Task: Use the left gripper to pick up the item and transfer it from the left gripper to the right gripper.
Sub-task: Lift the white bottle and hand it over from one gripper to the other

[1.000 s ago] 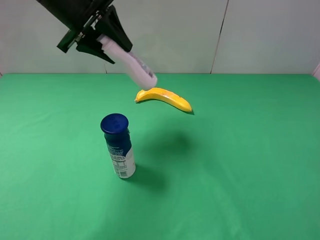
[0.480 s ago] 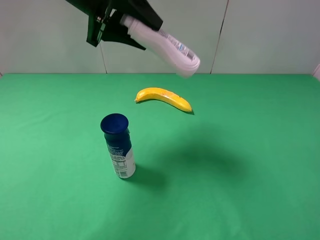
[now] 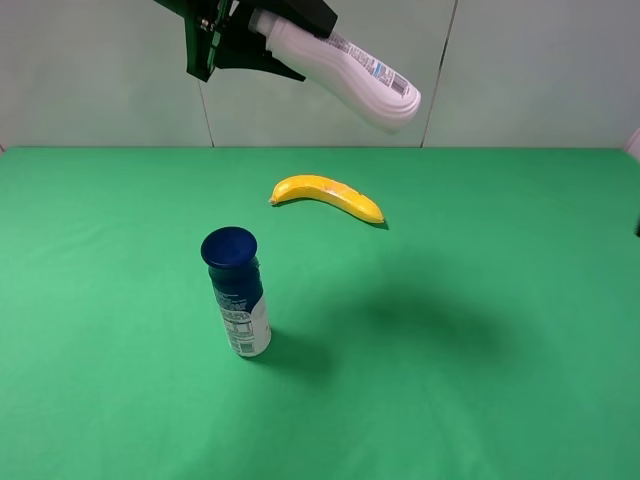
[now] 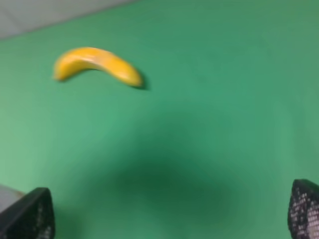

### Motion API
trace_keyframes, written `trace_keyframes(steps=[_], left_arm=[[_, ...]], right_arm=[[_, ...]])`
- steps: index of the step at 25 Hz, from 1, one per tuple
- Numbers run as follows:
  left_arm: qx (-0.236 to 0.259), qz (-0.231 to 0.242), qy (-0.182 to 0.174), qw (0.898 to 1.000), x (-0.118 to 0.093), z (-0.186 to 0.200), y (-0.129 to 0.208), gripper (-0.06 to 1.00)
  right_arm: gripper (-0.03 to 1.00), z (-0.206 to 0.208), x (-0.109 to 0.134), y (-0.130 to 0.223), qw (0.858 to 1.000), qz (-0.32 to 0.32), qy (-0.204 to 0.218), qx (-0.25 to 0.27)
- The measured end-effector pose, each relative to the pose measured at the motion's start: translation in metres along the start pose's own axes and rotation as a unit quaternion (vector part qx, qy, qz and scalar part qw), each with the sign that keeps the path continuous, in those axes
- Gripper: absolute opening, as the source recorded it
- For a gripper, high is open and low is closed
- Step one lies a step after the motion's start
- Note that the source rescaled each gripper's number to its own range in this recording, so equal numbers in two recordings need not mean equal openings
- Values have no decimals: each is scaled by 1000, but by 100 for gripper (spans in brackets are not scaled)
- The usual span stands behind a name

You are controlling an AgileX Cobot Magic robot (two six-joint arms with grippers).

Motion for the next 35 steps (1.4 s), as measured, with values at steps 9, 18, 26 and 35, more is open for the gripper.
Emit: trace_keyframes(steps=[9, 18, 26, 35], left_arm=[[0, -4, 0, 1000, 0, 0, 0, 1], [0, -5, 0, 1000, 0, 0, 0, 1], [0, -6, 0, 1000, 0, 0, 0, 1], [0, -6, 0, 1000, 0, 0, 0, 1]], right_arm=[[100, -12, 21, -32, 985, 127, -113, -37], [100, -31, 33, -73, 959, 260, -116, -12], [100, -59, 55, -90, 928, 347, -134, -7], [100, -85, 90, -97, 893, 426, -146, 1]])
Point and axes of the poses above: a point on each arm's last joint axis where the gripper is mounted, z pointing back along that axis away from the gripper, x along the wrist's bending axis when the last joint is at zero, y = z × x, the point moved 1 cm from there along -z, pointing out along that axis toward the gripper, and after that the axes turned 7 degrees about z, right-handed, at the moved point
